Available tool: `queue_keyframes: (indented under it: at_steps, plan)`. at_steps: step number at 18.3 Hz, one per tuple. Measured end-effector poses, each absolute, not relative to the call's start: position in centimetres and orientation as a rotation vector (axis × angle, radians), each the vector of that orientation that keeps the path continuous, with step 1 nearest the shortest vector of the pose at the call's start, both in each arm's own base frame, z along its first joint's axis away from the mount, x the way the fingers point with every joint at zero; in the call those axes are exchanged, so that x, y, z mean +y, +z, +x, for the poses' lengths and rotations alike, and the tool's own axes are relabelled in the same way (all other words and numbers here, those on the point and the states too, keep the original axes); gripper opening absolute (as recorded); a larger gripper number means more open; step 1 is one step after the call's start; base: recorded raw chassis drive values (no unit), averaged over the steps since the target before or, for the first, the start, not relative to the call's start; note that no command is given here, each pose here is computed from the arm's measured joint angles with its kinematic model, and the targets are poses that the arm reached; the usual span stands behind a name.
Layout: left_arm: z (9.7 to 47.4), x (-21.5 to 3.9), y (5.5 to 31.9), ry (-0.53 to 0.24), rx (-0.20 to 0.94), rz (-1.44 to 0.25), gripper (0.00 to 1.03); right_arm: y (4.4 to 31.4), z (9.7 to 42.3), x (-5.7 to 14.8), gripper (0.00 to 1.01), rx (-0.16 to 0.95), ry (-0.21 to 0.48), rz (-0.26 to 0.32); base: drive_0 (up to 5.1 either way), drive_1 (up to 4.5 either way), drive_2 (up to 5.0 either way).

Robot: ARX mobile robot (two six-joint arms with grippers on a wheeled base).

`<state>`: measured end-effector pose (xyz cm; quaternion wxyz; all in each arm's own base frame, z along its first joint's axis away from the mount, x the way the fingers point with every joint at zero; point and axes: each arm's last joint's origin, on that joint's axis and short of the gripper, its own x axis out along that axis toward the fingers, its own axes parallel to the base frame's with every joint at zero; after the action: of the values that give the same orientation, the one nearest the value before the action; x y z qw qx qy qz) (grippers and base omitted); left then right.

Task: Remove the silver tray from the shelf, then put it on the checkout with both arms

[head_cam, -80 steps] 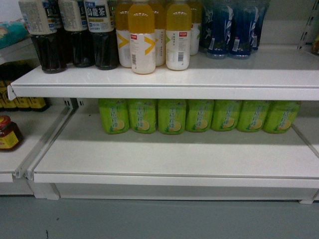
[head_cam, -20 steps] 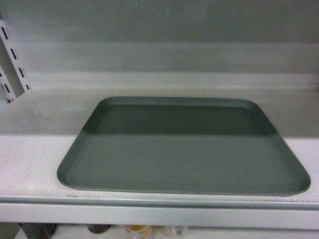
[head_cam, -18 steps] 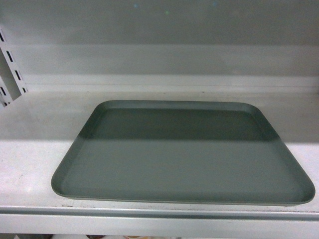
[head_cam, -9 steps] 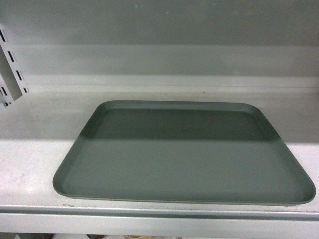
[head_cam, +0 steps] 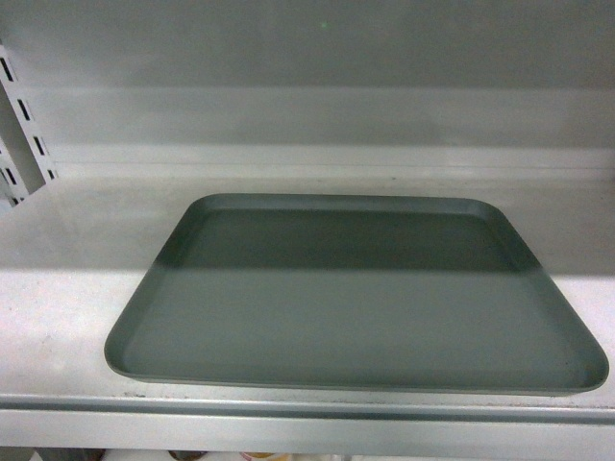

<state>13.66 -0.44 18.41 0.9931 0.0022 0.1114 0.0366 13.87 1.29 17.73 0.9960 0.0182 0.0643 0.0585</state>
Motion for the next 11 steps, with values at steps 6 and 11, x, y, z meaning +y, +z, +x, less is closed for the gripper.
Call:
queue_keyframes:
  at_steps: [6,11]
  plan:
    - [21.5,-2.1,17.6,-0.065,0.267,-0.013,0.98,16.4,22.2,2.6,0.98,0.223,0.156,0.030,0.0,0.00,0.0]
    - [25.9,-3.4,14.0,-0.091,0.422,-0.026,0.98,12.9,25.9,3.7,0.98,0.401,0.163,0.033,0.0,0.00,0.0]
